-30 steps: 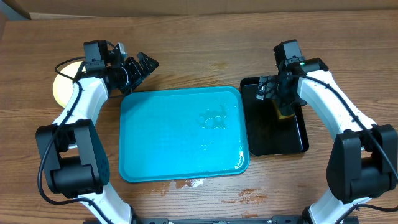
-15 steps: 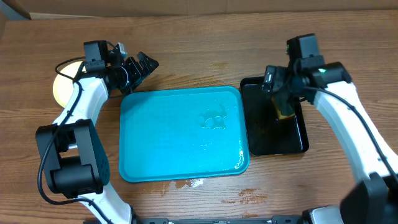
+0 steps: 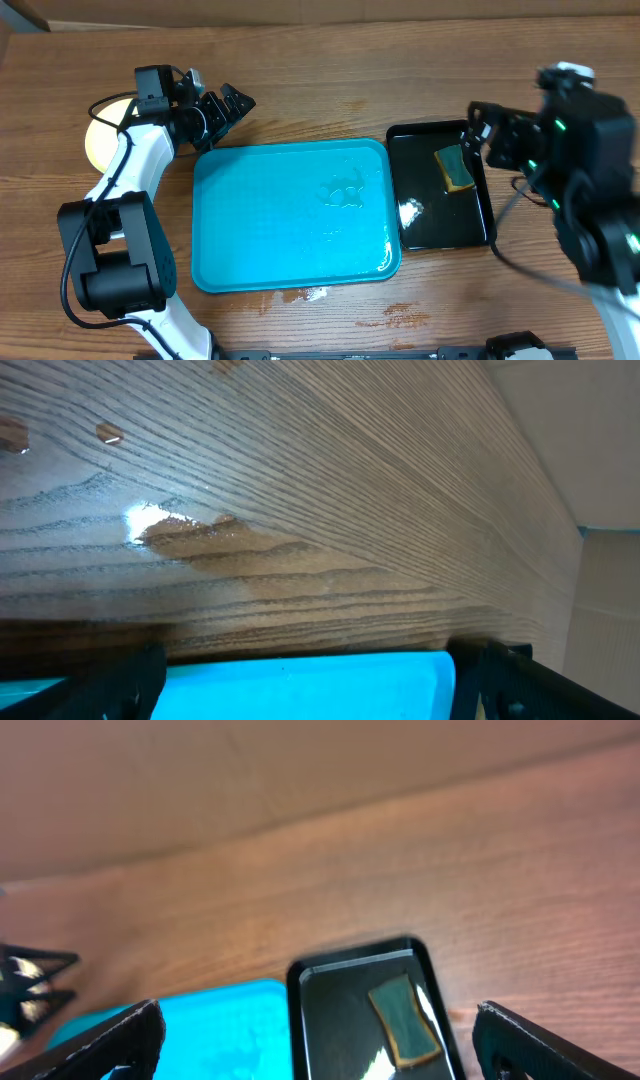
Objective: Clean dirty plates on tray and stack at the side
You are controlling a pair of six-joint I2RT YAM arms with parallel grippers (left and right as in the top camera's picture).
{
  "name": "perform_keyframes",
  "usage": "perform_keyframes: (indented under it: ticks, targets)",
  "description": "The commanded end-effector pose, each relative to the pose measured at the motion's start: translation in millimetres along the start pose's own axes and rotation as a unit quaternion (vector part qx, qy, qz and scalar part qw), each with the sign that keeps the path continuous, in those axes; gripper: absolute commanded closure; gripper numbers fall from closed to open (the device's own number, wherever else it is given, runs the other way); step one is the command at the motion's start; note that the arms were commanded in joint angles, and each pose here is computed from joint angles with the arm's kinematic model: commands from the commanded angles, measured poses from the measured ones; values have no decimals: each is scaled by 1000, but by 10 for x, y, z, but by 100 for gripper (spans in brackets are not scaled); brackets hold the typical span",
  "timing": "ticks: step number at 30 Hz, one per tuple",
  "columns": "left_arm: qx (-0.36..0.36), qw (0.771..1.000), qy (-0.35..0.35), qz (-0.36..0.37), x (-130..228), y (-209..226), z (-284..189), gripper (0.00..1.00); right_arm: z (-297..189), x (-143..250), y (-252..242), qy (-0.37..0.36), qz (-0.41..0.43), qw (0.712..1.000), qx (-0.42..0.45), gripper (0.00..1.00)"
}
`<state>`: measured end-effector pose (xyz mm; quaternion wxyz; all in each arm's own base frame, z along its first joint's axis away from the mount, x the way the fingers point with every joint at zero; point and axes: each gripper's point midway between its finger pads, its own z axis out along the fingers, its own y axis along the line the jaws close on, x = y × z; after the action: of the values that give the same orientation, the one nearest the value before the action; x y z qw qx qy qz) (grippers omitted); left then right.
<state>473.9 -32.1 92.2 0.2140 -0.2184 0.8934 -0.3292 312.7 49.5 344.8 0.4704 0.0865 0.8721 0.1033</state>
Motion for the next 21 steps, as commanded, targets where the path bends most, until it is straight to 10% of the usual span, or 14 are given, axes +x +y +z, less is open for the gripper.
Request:
perform_keyframes:
  ticks: [1,21]
  targets:
    - [3,1000,-10,7,-62,-68,-31,0,-510,-185,27,-69,5,997,-24,0]
    - [3,1000,-10,7,-62,-68,-31,0,-1885,38,-470,-259,48,965,10,0]
